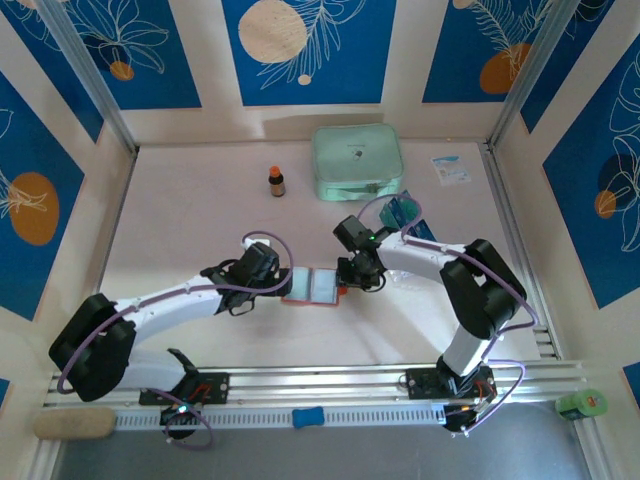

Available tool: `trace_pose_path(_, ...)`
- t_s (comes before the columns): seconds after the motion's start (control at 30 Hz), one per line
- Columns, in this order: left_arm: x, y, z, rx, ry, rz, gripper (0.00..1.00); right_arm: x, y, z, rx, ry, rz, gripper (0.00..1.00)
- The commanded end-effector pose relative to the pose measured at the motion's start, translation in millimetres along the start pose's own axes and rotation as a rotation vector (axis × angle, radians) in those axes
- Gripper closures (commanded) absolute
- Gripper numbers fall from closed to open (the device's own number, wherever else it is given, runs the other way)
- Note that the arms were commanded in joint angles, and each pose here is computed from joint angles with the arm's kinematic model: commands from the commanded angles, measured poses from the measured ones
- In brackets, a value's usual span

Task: Put the credit cards into the card holder
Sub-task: Move the card holder to the center of the table, then pick up the credit card from the storage box.

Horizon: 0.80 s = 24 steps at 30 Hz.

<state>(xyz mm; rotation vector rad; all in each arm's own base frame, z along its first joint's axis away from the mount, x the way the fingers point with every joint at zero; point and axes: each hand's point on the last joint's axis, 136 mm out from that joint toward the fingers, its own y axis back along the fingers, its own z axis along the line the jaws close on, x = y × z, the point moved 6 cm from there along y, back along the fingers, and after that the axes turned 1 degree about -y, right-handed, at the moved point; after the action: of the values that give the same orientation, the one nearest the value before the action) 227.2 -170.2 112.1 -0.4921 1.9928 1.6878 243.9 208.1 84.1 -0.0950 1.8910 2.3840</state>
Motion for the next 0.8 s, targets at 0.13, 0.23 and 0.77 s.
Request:
trace_pose_path(0.13,-9.3,1.7,-4.6,0.022,-0.004,-0.014,0.0,-18.1,53.8,1.6,-0.059,0.024,-0.084,0.54)
trace_pose_path(0.23,-9.9,2.2,-5.1,0.025,-0.005,-0.015,0.0,-30.4,79.0,-6.1,-0.04,0.027,-0.143,0.54)
trace_pose_path(0.77,-7.6,0.7,-6.0,0.037,0.0,-0.006,0.0,-90.1,136.0,-106.2,0.383,-0.067,-0.281,0.59)
